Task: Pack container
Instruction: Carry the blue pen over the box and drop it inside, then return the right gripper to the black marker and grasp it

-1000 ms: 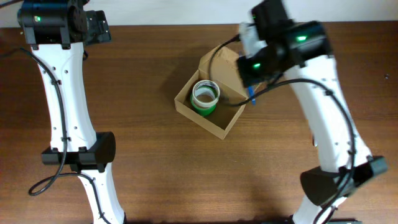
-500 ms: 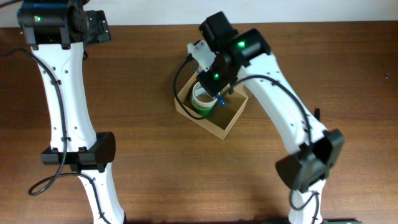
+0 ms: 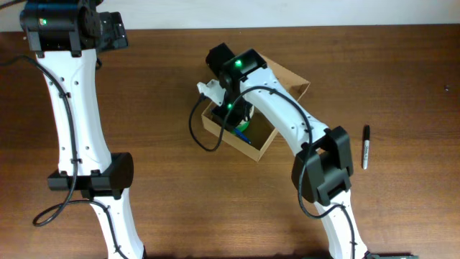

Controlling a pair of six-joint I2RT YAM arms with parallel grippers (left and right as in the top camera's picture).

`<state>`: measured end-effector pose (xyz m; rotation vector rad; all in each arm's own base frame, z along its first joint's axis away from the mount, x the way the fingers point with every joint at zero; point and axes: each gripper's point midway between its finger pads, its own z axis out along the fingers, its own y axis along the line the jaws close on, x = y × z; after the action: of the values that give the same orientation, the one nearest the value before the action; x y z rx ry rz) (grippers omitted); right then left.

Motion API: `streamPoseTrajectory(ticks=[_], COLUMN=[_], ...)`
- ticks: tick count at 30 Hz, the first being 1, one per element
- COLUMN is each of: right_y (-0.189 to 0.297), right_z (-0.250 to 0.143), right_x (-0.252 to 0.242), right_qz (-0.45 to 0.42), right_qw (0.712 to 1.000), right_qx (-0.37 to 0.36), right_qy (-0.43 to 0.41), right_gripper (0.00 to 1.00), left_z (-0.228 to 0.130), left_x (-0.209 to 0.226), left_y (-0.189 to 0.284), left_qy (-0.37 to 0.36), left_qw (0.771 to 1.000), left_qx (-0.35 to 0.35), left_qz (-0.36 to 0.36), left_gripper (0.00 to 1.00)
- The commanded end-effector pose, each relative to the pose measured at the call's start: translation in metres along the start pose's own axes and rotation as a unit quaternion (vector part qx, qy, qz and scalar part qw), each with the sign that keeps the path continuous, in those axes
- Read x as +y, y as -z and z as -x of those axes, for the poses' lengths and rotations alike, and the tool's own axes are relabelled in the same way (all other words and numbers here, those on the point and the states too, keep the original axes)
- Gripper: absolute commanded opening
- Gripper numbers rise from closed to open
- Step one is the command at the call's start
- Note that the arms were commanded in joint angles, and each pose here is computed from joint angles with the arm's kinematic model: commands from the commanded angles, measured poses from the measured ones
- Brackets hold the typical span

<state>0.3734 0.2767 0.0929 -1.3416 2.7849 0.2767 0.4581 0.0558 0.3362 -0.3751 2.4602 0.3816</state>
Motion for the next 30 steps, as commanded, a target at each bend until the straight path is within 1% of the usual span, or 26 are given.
streamPoseTrajectory(ticks=[1,7,9,16,17,19,21,22,24,27,29,30], right_y=[-0.013,-0.017,-0.017,-0.016,-0.014,-0.005,0.015,0.035,0.061,0.112,0.156,0.189], right_z=[-0.005,-0.008,-0.008,-0.012,-0.016,-0.019,-0.018,-0.018,-0.022,-0.032,-0.043,-0.054], right_x=[0.005,0.009,0.009,0.008,0.005,0.002,-0.001,-0.005,-0.013,-0.027,-0.035,-0.044], right_qz=[0.016,0.033,0.033,0.031,0.020,0.004,-0.010,-0.027,-0.056,-0.106,-0.140,-0.167], right_qw=[1.000,0.999,0.999,0.999,0.999,0.999,1.000,1.000,0.998,0.992,0.983,0.972], right_qx=[0.016,0.019,0.019,0.029,0.035,0.036,0.018,-0.002,-0.021,-0.065,-0.109,-0.144], right_qy=[0.008,0.016,0.016,0.014,0.013,0.014,0.014,0.003,-0.005,-0.028,-0.050,-0.078], right_gripper=[0.04,0.04,0.05,0.20,0.23,0.26,0.30,0.33,0.33,0.33,0.36,0.38], left_z=[0.004,0.004,0.005,0.005,0.005,0.004,0.005,0.005,0.005,0.005,0.004,0.005], left_x=[0.009,0.009,0.009,0.009,0.009,0.009,0.009,0.009,0.009,0.009,0.009,0.009], left_y=[0.015,0.015,0.015,0.015,0.015,0.015,0.015,0.015,0.015,0.015,0.015,0.015], left_qy=[0.005,0.005,0.005,0.005,0.005,0.005,0.005,0.005,0.005,0.005,0.005,0.005], left_qw=[1.000,1.000,1.000,1.000,1.000,1.000,1.000,1.000,1.000,1.000,1.000,1.000], left_qx=[-0.018,-0.018,-0.018,-0.018,-0.018,-0.018,-0.018,-0.018,-0.018,-0.018,-0.018,-0.018], left_qz=[0.000,0.000,0.000,0.000,0.000,0.000,0.000,0.000,0.000,0.000,0.000,0.000], left_gripper=[1.00,1.00,1.00,1.00,1.00,1.00,1.00,1.00,1.00,1.00,1.00,1.00])
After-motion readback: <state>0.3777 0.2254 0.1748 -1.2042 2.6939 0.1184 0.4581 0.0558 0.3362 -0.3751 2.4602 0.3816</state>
